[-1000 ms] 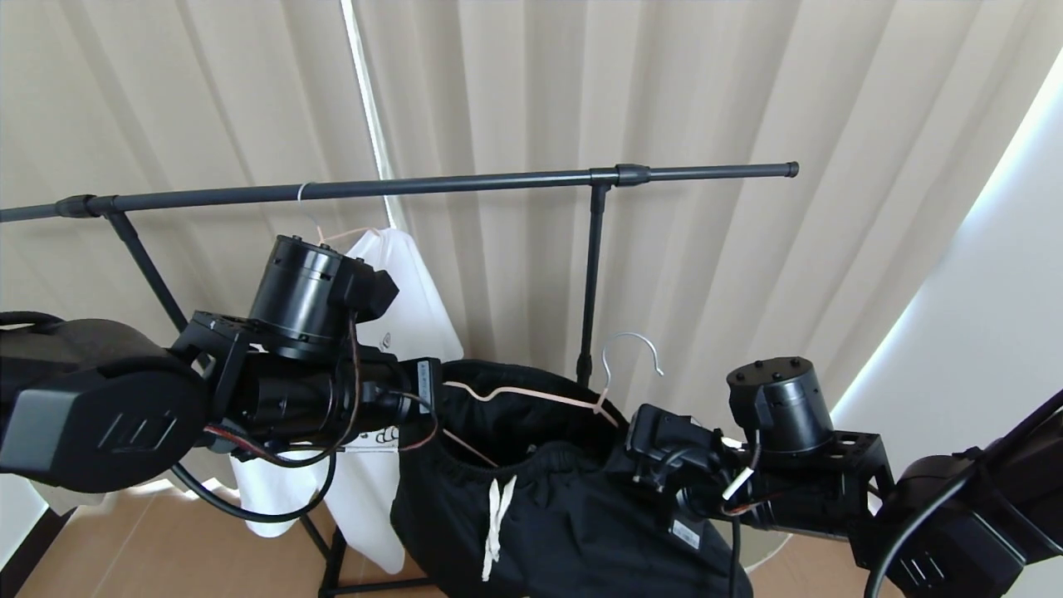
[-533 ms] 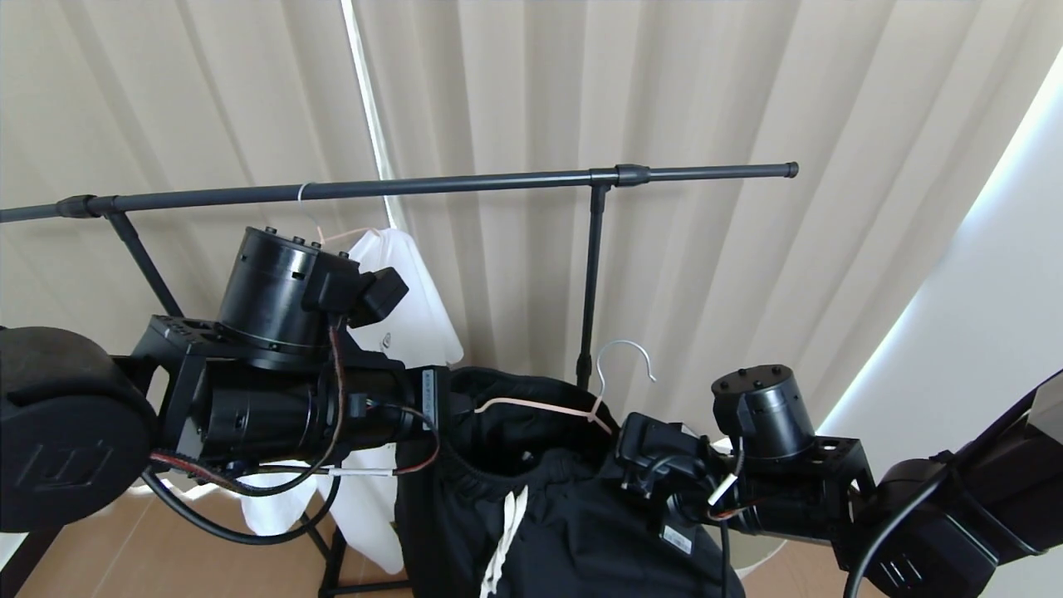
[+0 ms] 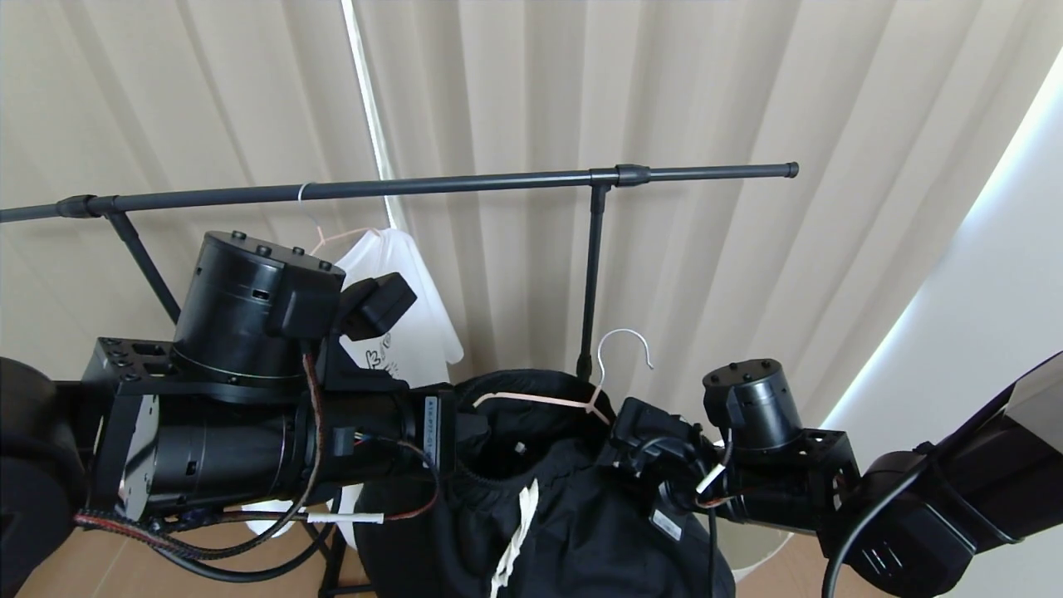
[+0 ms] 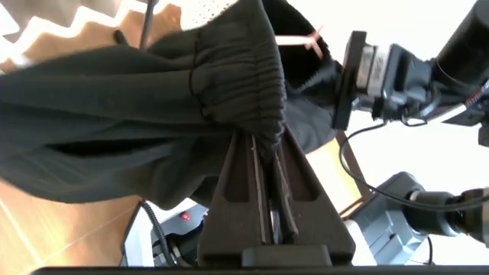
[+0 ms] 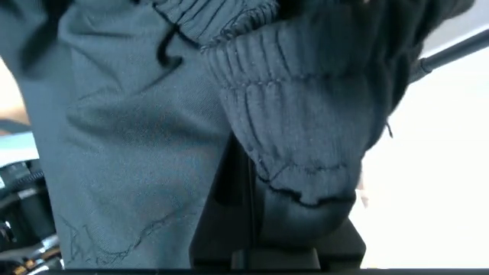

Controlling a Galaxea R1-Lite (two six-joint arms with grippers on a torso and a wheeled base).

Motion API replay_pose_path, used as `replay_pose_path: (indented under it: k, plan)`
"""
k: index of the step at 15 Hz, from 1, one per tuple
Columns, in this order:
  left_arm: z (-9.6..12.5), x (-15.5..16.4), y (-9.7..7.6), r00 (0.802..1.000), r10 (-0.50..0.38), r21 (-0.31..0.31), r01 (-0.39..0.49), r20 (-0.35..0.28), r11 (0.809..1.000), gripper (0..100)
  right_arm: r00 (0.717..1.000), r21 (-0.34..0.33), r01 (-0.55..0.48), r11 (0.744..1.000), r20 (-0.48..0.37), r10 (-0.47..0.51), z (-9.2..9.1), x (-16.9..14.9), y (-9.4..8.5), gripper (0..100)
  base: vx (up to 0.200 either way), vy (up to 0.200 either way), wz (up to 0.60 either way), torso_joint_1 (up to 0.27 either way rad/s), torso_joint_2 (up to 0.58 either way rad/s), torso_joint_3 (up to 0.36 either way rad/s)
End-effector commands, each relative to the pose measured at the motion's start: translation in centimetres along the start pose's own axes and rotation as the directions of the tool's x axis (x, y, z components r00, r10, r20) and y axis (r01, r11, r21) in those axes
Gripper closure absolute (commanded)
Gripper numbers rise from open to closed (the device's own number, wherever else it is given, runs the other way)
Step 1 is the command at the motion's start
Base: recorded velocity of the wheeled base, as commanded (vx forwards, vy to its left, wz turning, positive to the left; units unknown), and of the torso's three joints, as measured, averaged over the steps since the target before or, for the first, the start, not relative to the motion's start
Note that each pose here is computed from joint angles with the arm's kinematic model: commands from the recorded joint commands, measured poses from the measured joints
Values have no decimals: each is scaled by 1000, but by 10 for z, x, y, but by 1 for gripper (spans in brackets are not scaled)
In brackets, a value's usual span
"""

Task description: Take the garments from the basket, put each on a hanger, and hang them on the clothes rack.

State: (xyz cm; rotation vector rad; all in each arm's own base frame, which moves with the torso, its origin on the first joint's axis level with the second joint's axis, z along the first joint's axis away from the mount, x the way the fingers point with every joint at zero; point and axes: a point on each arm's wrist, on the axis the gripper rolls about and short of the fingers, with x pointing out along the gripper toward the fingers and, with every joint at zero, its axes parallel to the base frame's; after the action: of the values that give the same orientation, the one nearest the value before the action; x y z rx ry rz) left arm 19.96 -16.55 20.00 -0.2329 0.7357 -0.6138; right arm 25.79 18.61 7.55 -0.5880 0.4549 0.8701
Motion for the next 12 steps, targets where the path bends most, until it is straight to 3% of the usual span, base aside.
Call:
replay_pose_path:
  k: [1,5,12]
  plan:
    - [-6,3,0,1000,2,9,-2,-24,1000,100,999,15,24,1000,48,-25,7,-3,-2,100,0,0,0,0,0,0]
    - [-16,13,6,997,35,80,-29,-67,996,100,988,19,69,997,137,-70,19,-21,-6,100,0,0,0,0,0,0]
    - [-30,31,9,998,39,104,-34,-39,994,100,974,12,161,987,159,-161,27,-32,2,100,0,0,0,0,0,0]
